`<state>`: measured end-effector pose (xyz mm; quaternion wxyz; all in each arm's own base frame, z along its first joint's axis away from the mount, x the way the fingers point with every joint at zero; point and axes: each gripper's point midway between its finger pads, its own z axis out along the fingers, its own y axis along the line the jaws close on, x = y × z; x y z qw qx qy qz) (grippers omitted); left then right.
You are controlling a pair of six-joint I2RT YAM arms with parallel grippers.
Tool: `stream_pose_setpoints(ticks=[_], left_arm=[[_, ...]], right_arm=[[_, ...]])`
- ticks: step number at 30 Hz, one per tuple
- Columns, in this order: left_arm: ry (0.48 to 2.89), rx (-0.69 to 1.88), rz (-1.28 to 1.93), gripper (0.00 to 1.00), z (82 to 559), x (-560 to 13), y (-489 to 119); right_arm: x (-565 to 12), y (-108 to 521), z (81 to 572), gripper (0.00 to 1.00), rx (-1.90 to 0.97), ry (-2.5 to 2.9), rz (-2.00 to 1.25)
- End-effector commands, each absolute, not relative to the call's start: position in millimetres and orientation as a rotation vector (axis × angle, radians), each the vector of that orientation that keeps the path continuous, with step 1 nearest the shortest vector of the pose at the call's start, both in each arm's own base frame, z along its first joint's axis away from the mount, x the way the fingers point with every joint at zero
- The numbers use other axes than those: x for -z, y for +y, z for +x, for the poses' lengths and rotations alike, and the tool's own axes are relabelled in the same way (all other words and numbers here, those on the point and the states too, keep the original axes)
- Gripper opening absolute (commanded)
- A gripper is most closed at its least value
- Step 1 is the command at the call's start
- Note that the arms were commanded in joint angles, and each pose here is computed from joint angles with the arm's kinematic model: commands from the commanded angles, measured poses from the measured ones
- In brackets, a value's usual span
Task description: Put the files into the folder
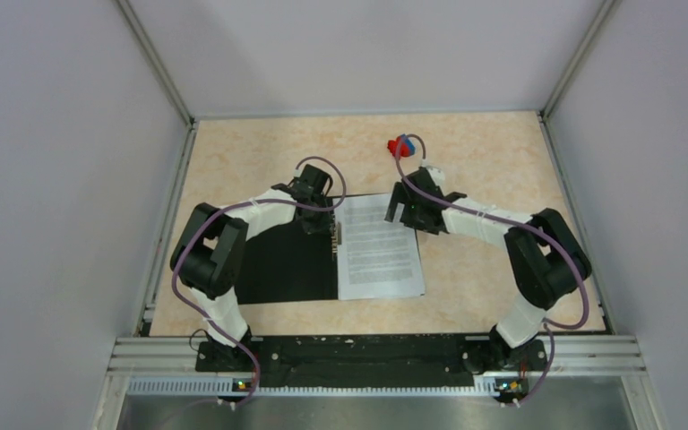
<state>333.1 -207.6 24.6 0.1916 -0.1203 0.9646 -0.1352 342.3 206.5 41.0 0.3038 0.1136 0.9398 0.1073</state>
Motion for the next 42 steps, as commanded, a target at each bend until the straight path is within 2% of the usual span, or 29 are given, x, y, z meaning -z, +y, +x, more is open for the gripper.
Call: stream_pose_setpoints(ticks=[1, 9, 14, 18, 22, 28, 33, 42], left_arm=[[2.688, 0.378, -0.332, 0.16, 337.2, -23.7, -205.9], [2.697, 0.422, -0.307, 0.17, 332.6, -31.2, -209.9], [2.684, 0.436, -0.283, 0.29, 324.0, -42.2, -206.5], [2.679, 0.464, -0.282, 0.3, 310.8, -52.4, -202.8], [2.684, 0.5, -0.298, 0.3, 285.2, -51.6, -197.7], [2.72, 0.541, -0.27, 0.23, 250.6, -41.2, -206.0], [2.743, 0.556, -0.269, 0.18, 241.0, -30.8, -214.1], [2.751, 0.556, -0.269, 0.17, 239.4, -25.1, -216.5]], right_arm=[[-66.7, 204.7, 339.5, 0.99, -0.332, 2.447, 0.276], [-56.5, 181.2, 287.3, 0.99, -0.341, 2.488, 0.291], [-40.7, 177.3, 248.3, 0.99, -0.384, 2.54, 0.275], [-41.6, 180.8, 231.7, 0.99, -0.426, 2.549, 0.261], [-40.9, 184.3, 215.8, 0.99, -0.459, 2.567, 0.248], [-35.4, 190.9, 195.8, 0.99, -0.476, 2.6, 0.23], [-29.3, 199.3, 187.4, 0.99, -0.47, 2.618, 0.204], [-32.0, 210.6, 187.3, 0.99, -0.491, 2.616, 0.19]])
